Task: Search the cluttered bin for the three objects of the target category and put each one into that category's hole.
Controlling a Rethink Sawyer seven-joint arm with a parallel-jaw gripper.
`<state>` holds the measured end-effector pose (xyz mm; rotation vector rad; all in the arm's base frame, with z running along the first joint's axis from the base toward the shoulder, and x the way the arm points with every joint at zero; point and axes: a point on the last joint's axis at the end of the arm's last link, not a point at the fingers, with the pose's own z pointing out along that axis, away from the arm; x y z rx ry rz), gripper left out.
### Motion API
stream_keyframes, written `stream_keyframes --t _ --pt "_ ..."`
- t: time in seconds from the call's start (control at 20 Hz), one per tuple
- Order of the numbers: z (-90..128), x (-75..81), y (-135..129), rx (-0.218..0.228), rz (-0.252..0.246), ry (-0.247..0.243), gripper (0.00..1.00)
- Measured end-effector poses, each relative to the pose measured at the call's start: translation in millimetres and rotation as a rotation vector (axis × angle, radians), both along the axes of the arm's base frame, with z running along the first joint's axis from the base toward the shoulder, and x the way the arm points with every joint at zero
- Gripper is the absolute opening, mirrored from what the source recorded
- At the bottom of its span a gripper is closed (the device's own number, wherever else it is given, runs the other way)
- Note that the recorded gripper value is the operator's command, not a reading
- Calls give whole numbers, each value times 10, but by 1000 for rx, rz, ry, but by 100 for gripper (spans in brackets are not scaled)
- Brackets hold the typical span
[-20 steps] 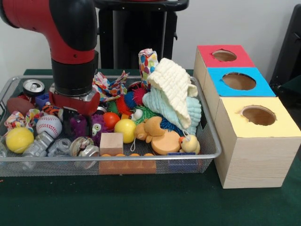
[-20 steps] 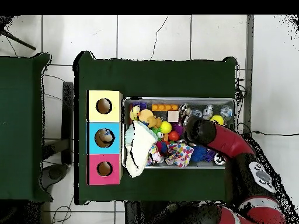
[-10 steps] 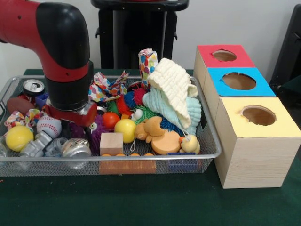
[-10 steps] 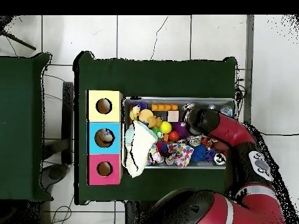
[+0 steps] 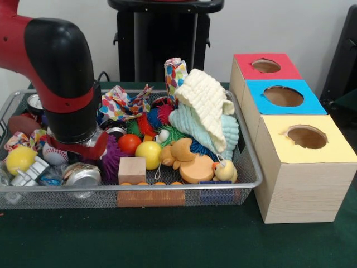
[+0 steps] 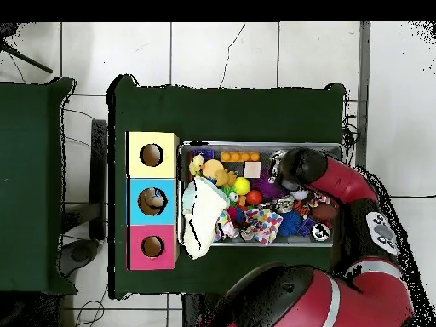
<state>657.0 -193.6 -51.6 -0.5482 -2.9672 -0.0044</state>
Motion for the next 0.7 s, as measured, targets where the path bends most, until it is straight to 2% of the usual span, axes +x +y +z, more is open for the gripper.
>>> stream_keyframes --t 0.25,0.6,0.7 --pt "-50 69 -27 16 -3 19 100" --pt "-35 280 -34 13 29 -24 100" --pt "-36 271 -48 15 37 -19 100"
